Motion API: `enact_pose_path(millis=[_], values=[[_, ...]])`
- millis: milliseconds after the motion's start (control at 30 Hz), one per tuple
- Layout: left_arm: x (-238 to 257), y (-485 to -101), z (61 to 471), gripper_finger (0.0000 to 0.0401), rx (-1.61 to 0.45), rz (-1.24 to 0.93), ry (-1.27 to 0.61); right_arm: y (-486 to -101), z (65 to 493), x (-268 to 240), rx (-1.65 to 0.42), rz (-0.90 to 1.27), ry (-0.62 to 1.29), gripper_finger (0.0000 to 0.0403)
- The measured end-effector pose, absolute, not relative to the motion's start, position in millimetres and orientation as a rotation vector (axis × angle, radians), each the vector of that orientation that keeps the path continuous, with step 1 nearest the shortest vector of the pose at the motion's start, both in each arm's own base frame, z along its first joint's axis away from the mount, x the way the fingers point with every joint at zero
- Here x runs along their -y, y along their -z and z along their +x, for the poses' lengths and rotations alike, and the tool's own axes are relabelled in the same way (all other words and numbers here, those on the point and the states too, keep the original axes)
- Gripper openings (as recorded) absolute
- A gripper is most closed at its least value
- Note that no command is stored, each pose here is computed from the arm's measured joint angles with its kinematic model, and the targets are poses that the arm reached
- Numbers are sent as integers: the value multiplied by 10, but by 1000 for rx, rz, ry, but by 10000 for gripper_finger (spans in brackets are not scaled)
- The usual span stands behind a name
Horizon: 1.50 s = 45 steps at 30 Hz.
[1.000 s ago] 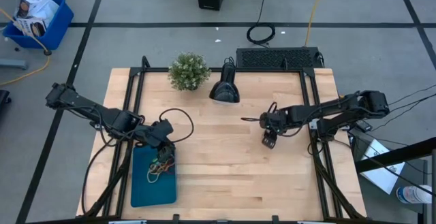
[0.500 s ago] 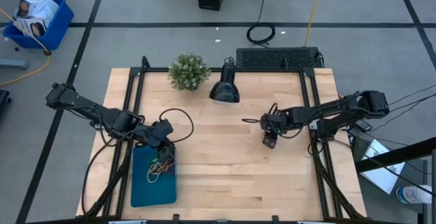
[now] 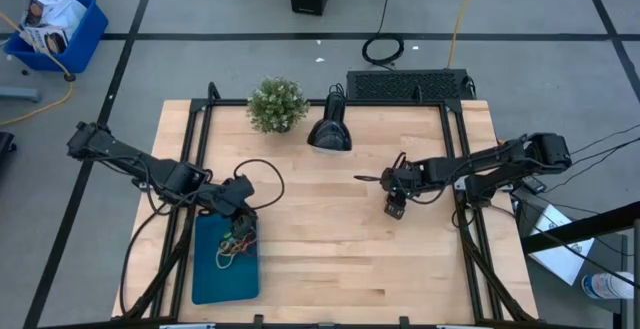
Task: Pick and place rubber bands into bin
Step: Put the black rubber band into the blue bin
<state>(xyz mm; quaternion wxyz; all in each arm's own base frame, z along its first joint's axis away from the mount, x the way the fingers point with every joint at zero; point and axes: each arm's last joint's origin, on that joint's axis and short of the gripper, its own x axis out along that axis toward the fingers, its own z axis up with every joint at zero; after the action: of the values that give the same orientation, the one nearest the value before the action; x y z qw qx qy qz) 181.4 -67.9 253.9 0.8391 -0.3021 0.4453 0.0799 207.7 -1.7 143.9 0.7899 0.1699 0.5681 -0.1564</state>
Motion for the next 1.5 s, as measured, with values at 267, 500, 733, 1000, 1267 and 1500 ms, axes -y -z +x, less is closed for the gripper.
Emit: enact_pose_path(millis=[267, 500, 733, 1000, 1267, 1500], values=[[679, -2539, 1814, 76, -942, -639, -169, -1328, 1982, 13, -1248, 387, 367, 183], [679, -2539, 1814, 76, -942, -639, -169, -1105, 1807, 22, -1248, 382, 410, 149], [679, -2539, 1814, 76, -941, -639, -169, -1055, 1758, 25, -1264, 372, 416, 81], [679, -2539, 1814, 76, -941, -639, -169, -1056, 1766, 23, -1263, 355, 390, 6], [679, -2541, 1817, 76, -936, -637, -172, -1152, 1778, 21, -1207, 369, 371, 4], [678, -2546, 1823, 76, -923, -624, -172, -1409, 1760, 10, -1122, 398, 321, 2]])
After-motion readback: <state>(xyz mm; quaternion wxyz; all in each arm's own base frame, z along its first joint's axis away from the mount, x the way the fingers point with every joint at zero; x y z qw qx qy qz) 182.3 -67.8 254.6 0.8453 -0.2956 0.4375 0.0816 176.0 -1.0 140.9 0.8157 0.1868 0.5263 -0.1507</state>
